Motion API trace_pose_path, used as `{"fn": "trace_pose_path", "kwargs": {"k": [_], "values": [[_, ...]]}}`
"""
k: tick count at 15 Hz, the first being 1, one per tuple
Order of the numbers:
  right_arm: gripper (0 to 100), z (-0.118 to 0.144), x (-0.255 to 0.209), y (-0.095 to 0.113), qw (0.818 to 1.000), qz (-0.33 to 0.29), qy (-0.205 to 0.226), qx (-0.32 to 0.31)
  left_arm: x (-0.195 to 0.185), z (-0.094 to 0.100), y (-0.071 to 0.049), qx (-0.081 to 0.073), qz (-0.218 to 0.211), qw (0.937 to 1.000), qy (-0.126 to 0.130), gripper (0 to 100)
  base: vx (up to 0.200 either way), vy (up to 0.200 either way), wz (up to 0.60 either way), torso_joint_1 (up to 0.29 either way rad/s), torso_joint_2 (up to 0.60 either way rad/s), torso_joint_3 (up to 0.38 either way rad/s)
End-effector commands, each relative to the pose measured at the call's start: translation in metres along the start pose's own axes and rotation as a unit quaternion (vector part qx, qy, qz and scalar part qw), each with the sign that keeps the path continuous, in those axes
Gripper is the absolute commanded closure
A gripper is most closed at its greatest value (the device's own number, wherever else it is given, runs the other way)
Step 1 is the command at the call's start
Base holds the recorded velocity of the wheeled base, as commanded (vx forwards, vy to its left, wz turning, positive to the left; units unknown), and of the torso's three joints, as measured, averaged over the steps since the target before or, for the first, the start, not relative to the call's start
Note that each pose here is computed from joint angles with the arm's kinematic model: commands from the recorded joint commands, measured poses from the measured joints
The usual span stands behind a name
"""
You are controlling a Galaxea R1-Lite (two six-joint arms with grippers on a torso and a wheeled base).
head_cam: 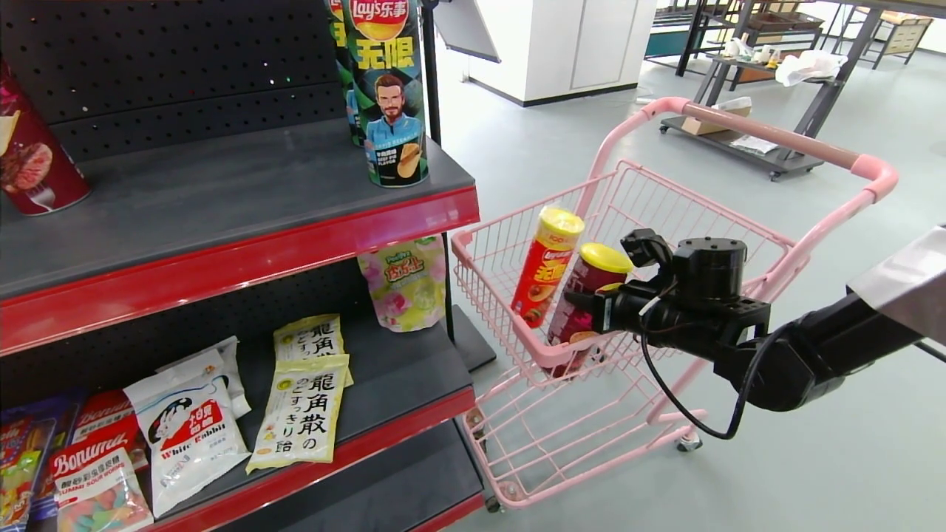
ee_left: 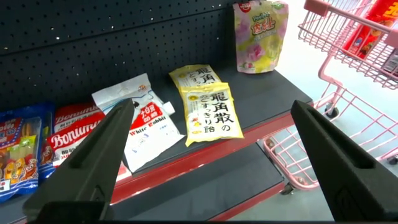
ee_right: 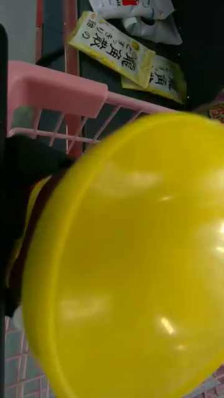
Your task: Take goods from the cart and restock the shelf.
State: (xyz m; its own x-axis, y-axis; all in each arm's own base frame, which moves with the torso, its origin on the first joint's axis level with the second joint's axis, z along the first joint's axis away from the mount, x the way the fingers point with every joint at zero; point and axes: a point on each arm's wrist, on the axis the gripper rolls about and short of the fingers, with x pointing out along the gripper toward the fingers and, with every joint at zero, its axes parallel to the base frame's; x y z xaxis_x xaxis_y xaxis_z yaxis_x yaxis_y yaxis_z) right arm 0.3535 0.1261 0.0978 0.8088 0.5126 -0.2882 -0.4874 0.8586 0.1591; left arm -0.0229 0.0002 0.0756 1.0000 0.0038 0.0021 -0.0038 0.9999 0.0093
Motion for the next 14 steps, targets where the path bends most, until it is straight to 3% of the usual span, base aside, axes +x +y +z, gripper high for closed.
{"fn": "trace_pose_path", "kwargs": {"k": [1, 5, 6, 8, 11, 12, 14], "values": [[100, 0.001, -0.004, 0.006, 1.0, 0.006, 0.0, -0.003, 0.0, 0.0, 0.0, 0.0, 0.0, 1.0, 0.001, 0, 0.0, 0.0, 0.0, 0.0, 0.0, 0.0], [100, 0.042, -0.044, 0.033, 0.998, 0.018, -0.063, -0.022, 0.0, 0.0, 0.0, 0.0, 0.0, 1.0, 0.001, 0, 0.0, 0.0, 0.0, 0.0, 0.0, 0.0], [100, 0.042, -0.044, 0.033, 0.998, 0.018, -0.063, -0.022, 0.0, 0.0, 0.0, 0.0, 0.0, 1.0, 0.001, 0, 0.0, 0.0, 0.0, 0.0, 0.0, 0.0], [100, 0.087, -0.089, 0.047, 0.992, 0.024, -0.117, -0.044, 0.0, 0.0, 0.0, -0.001, 0.0, 1.0, 0.001, 0, 0.0, 0.0, 0.0, 0.0, 0.0, 0.0], [100, 0.129, -0.124, 0.055, 0.984, 0.019, -0.162, -0.069, 0.0, 0.0, 0.0, -0.001, 0.0, 1.0, 0.001, 0, 0.0, 0.0, 0.0, 0.0, 0.0, 0.0], [100, 0.148, -0.155, 0.056, 0.982, -0.009, -0.168, -0.087, 0.0, 0.0, 0.0, -0.002, 0.0, 1.0, 0.0, 0, 0.0, 0.0, 0.0, 0.0, 0.0, 0.0], [100, 0.149, -0.204, 0.063, 0.983, -0.095, -0.139, -0.076, 0.0, 0.0, 0.0, -0.003, 0.0, 1.0, 0.0, 0, 0.0, 0.0, 0.0, 0.0, 0.0, 0.0]]}}
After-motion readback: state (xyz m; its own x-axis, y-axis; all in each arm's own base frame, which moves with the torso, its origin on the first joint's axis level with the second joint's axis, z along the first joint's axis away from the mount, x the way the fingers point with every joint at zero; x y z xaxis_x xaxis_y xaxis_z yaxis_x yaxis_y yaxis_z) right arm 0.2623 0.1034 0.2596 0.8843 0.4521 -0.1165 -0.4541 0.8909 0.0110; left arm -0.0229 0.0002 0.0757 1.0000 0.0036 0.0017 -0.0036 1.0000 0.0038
